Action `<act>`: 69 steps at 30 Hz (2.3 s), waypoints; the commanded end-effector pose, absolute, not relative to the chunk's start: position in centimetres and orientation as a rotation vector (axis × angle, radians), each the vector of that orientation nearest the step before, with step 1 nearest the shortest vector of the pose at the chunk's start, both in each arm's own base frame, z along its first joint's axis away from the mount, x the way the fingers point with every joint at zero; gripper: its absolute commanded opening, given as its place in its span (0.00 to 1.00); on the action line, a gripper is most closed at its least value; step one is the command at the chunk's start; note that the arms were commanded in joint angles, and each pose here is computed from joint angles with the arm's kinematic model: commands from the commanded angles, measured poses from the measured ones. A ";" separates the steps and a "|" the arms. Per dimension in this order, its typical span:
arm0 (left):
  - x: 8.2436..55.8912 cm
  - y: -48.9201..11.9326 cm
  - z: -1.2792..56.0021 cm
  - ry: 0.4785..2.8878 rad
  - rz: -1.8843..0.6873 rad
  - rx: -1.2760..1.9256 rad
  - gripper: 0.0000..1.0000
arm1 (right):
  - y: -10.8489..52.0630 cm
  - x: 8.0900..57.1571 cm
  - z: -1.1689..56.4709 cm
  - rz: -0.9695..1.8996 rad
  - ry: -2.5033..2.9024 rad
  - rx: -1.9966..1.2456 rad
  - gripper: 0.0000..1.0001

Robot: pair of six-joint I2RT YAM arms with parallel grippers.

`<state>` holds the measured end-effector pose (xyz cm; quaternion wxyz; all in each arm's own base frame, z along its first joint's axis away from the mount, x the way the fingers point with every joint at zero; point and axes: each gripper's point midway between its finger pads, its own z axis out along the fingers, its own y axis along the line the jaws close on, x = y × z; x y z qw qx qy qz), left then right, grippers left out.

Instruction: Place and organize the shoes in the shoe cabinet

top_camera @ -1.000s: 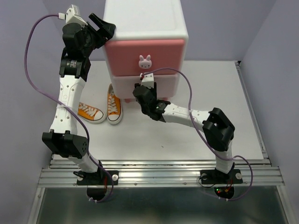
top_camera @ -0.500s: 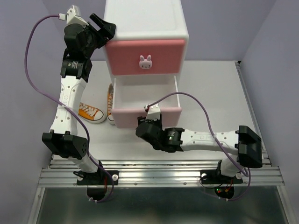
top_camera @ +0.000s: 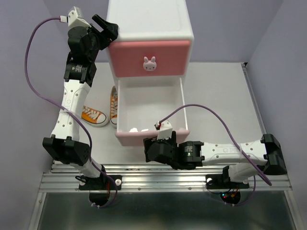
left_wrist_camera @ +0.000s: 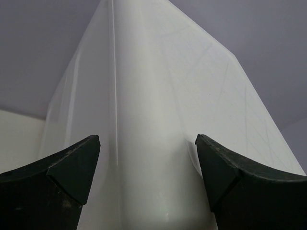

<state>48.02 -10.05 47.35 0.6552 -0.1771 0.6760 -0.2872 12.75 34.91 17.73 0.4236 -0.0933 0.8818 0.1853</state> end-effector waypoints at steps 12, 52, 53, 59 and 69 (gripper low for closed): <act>47.8 -12.4 40.8 1.871 -0.579 -0.303 0.99 | 30.5 13.1 29.1 0.634 2.044 -0.184 1.00; 41.2 0.9 33.2 1.995 -0.553 -0.650 0.99 | 12.1 35.8 33.5 0.309 2.022 0.573 1.00; 40.7 0.6 29.9 2.063 -0.562 -0.676 0.99 | 12.0 35.6 33.4 0.303 2.031 0.574 1.00; 38.8 -0.7 22.2 2.199 -0.604 -0.649 0.99 | 11.5 34.5 32.2 0.272 2.084 0.617 1.00; 42.1 -2.6 15.6 2.343 -0.557 -0.589 0.99 | 11.7 34.2 31.2 0.215 2.174 0.549 1.00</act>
